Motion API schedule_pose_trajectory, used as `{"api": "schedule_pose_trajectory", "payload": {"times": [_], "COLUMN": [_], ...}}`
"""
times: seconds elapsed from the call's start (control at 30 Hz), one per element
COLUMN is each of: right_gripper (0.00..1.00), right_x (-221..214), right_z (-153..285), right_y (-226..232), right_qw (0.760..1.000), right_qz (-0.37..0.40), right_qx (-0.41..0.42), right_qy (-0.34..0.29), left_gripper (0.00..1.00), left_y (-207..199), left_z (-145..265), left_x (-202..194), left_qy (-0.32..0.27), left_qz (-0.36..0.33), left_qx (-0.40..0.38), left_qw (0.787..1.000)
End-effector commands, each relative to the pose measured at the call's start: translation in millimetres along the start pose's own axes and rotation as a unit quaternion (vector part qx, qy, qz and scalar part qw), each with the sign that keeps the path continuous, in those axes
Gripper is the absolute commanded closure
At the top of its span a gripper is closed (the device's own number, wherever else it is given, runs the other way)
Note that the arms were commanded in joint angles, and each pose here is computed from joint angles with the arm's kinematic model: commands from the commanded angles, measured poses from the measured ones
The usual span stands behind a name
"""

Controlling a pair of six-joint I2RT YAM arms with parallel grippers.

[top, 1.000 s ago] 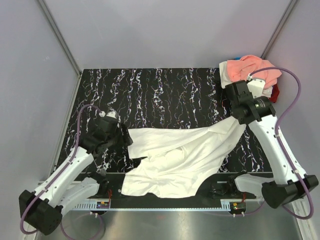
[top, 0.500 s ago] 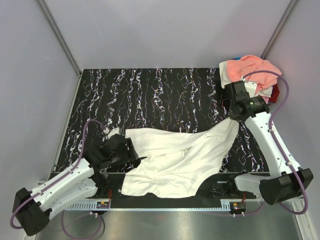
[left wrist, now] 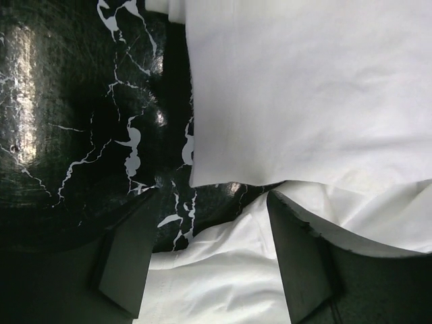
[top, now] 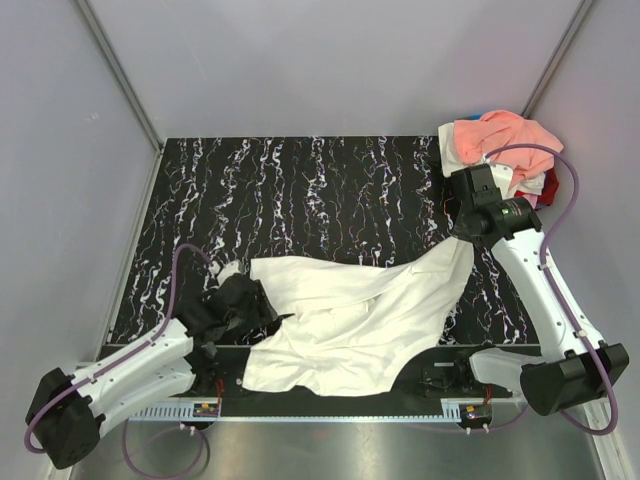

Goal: Fold and stack the t-shirts
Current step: Flatten the tshirt out

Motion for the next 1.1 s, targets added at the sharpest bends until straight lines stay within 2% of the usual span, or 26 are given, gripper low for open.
{"api": "schedule_pose_trajectory", "payload": {"times": [0.0,0.5,0.67,0.93,1.03,1.07], "right_gripper": [1.0,1.0,1.0,1.0,1.0,1.0], "right_x": [4.4,1.7,0.7,-0.6,-1.5,-1.5], "right_z": [3.6,3.3,2.4,2.7,2.5,2.5], "right_y": [1.3,3.6,5.8,5.4,5.3,5.5], "right_qw": [1.0,1.0,0.999,0.999,0.999,0.999], "right_qz": [-0.006,-0.003,-0.002,-0.001,0.0,0.001], "right_qx": [0.016,0.025,0.031,0.032,0.031,0.032], "right_qy": [-0.019,-0.018,-0.018,-0.02,-0.019,-0.019], "left_gripper": [0.32,0.38,0.49,0.6,0.74,0.82], "left_y": [-18.5,-17.9,-21.9,-28.5,-30.5,-31.9], "left_z": [1.7,-9.5,-11.3,-9.7,-8.1,-6.4], "left_x": [13.3,14.6,16.0,24.3,27.1,28.6], "left_qy": [-0.038,-0.042,-0.044,-0.066,-0.074,-0.077], "left_qz": [0.014,0.007,0.004,0.005,0.005,0.006], "left_qx": [-0.043,-0.023,-0.027,-0.038,-0.044,-0.048], "left_qw": [0.998,0.999,0.999,0.997,0.996,0.996]}}
Point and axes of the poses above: each gripper's point midway between its finger pads, its own z axis back along the fingers, its own y axis along the line the jaws close on, x = y × z, the point moved 2 cm from there along z, back along the fingers, and after that the axes turned 15 degrees about z, right-handed, at the moved point
